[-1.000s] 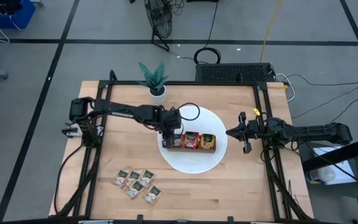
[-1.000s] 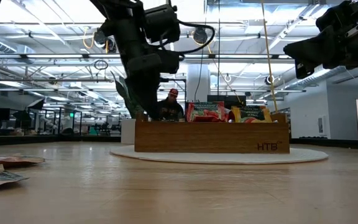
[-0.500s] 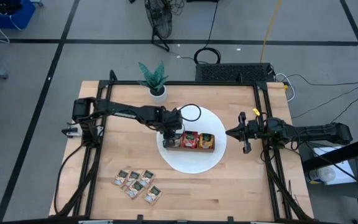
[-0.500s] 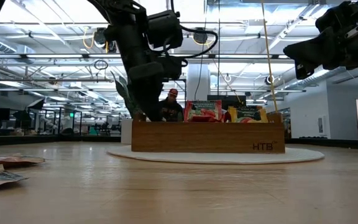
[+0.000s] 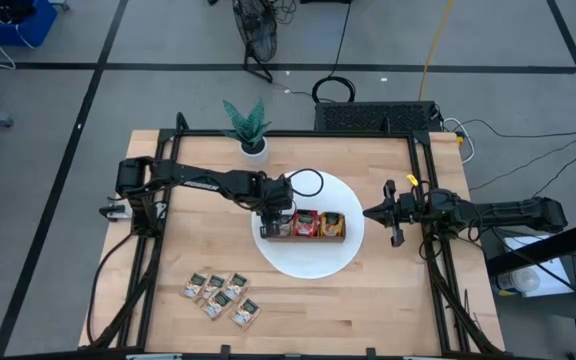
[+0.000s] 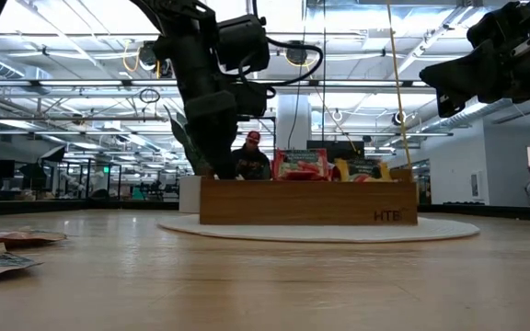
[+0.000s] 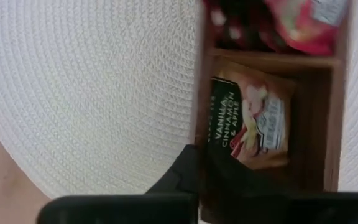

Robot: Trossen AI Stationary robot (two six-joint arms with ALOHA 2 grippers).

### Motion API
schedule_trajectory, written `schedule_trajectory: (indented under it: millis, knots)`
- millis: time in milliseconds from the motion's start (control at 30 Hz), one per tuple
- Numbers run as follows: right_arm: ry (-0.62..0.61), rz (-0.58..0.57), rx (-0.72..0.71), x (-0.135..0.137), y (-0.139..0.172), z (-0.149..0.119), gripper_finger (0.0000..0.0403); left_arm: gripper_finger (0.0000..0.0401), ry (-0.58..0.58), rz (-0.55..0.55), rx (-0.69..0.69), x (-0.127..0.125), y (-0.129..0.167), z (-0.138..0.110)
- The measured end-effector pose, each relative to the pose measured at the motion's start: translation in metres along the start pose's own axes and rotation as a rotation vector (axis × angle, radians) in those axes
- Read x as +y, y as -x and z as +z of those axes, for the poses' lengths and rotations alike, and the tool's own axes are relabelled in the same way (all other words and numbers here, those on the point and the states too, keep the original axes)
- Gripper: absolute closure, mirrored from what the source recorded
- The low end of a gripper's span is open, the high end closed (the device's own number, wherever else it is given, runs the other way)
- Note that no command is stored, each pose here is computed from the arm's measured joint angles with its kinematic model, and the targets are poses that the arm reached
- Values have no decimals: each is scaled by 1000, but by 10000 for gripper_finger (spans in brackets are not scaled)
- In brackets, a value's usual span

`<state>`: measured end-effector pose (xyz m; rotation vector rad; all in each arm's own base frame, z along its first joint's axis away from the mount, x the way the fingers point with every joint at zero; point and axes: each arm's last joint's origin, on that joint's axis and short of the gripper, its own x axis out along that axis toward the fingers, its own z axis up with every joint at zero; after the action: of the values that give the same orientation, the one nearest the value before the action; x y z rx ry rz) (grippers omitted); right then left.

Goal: Pick & Place Tea
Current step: Put the brown tea bag into the left section of the wooden organizer

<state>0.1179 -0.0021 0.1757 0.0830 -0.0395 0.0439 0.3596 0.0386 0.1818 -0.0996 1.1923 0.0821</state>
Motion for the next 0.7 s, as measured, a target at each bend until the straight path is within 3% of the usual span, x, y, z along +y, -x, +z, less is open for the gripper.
schedule_trajectory:
  millis: [500, 700]
  knots:
    - [0, 0, 0, 0, 0, 0, 399, 400, -45, 2, -34, -8, 11, 2]
    - [0, 0, 2, 0, 0, 0, 399, 400, -71, 63, -57, -11, 24, 1]
